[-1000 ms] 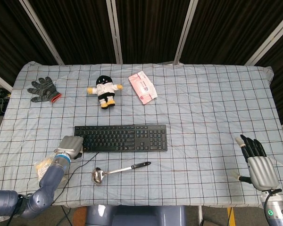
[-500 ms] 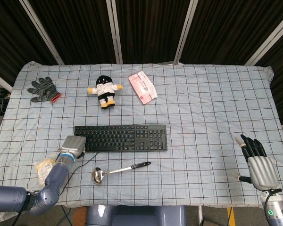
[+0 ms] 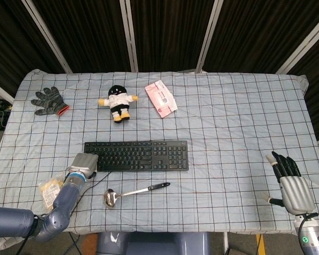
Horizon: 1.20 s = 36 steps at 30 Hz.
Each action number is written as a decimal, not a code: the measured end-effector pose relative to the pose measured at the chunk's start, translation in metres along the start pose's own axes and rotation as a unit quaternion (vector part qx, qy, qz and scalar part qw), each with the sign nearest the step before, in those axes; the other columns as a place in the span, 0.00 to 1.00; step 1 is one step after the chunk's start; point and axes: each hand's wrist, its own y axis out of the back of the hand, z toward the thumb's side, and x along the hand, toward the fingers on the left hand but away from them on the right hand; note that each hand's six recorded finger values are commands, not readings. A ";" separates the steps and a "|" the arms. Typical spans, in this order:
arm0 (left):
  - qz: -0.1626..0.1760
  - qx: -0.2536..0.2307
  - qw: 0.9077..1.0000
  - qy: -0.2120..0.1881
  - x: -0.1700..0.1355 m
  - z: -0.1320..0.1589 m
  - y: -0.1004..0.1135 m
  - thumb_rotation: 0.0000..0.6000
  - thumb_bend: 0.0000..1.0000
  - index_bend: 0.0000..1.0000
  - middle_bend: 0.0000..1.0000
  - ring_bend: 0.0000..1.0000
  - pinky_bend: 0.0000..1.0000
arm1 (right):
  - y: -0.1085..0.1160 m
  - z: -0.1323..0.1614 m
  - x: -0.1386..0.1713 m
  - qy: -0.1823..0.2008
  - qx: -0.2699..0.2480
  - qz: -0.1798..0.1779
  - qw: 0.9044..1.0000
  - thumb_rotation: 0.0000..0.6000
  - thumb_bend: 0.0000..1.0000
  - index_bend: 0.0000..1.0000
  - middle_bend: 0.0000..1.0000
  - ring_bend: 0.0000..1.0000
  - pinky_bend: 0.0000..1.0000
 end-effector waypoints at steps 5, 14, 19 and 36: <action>0.004 -0.002 1.000 -0.005 -0.002 0.001 0.001 1.00 1.00 0.12 0.91 0.80 0.57 | 0.000 0.000 0.000 0.000 0.001 0.000 1.000 1.00 0.09 0.04 0.00 0.00 0.00; 0.034 -0.020 0.999 -0.022 -0.012 0.003 0.015 1.00 1.00 0.09 0.75 0.64 0.48 | 0.000 -0.001 0.000 -0.001 0.003 0.002 1.000 1.00 0.09 0.04 0.00 0.00 0.00; 0.097 -0.016 0.995 -0.034 -0.027 -0.003 0.033 1.00 0.67 0.00 0.26 0.25 0.26 | 0.000 -0.001 0.001 -0.001 0.005 0.001 1.000 1.00 0.09 0.04 0.00 0.00 0.00; 0.313 -0.039 0.949 -0.002 -0.141 -0.116 -0.005 1.00 0.15 0.00 0.00 0.00 0.00 | 0.001 0.001 0.000 0.012 0.025 -0.008 1.000 1.00 0.09 0.04 0.00 0.00 0.00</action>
